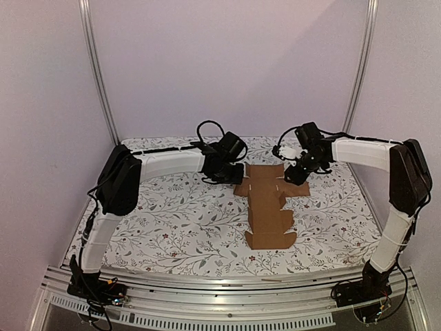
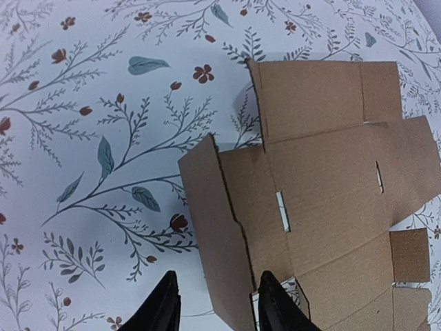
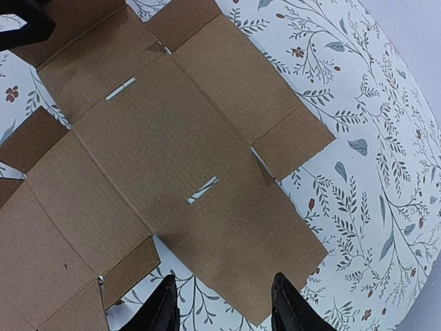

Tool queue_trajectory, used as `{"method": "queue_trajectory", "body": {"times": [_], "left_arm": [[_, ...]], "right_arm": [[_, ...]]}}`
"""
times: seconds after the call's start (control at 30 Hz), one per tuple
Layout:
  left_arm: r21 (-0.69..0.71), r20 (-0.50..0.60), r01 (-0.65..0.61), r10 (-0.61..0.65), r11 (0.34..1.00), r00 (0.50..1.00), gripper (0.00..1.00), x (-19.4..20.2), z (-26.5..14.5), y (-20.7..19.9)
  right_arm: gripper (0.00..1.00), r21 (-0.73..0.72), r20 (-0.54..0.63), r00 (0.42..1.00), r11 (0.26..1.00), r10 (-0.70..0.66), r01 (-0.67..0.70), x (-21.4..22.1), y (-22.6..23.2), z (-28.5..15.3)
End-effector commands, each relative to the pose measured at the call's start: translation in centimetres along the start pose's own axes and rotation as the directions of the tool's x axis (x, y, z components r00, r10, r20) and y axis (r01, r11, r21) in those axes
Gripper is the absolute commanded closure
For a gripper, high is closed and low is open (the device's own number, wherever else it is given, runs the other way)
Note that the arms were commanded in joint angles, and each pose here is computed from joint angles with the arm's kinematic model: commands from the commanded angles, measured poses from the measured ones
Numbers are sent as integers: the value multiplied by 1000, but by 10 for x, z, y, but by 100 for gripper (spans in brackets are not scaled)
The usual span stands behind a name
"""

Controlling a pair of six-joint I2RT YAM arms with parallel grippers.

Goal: Fold the paper box

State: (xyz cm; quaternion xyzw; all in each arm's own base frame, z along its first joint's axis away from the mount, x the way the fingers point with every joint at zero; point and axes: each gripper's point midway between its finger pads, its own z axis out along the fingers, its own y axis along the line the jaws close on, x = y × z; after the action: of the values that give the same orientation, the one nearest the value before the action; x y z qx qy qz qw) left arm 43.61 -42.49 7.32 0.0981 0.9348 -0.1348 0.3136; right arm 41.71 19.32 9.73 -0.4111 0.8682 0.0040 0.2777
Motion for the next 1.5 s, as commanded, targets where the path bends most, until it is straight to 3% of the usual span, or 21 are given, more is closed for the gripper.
{"method": "queue_trajectory", "body": {"times": [0.0, 0.13, 0.3, 0.53, 0.67, 0.77, 0.93, 1.07, 1.27, 1.47], "left_arm": [[-81, -49, -3, -1, 997, 999, 67, 14, 1, 15], [-80, -31, -12, 10, 997, 999, 85, 9, -5, 13], [-73, 18, -80, 81, 994, 997, 100, 4, -24, 10], [-54, 185, -200, 206, 978, 961, 100, -8, -74, 16], [-36, 307, -255, 253, 966, 917, 100, -8, -106, 13], [-21, 430, -312, 290, 950, 855, 100, -10, -133, -2], [-55, 497, -372, 348, 927, 795, 100, -2, -154, -10], [-71, 524, -371, 351, 926, 776, 100, -1, -162, -7], [-89, 524, -357, 349, 930, 777, 100, 2, -161, -1], [-81, 519, -358, 346, 930, 781, 100, 6, -157, -2]], "right_arm": [[54, -13, 38, 999, 999, 35, -34, -3, -1, -18], [54, -14, 40, 999, 999, 32, -32, -3, -2, -25], [53, -115, 39, 997, 991, -60, 64, -10, 12, -39], [31, -204, 35, 987, 966, -158, 161, -35, 6, -58], [28, -296, -9, 992, 948, -129, 121, -49, 5, -54], [26, -385, -45, 995, 921, -86, 62, -55, 13, -37], [25, -468, -90, 995, 884, -46, -2, -51, 26, -19], [28, -483, -115, 992, 876, -50, -12, -44, 29, -13], [43, -519, -136, 988, 854, -71, -10, -36, 37, -14], [54, -571, -85, 994, 821, -69, 8, -43, 45, -29]]}}
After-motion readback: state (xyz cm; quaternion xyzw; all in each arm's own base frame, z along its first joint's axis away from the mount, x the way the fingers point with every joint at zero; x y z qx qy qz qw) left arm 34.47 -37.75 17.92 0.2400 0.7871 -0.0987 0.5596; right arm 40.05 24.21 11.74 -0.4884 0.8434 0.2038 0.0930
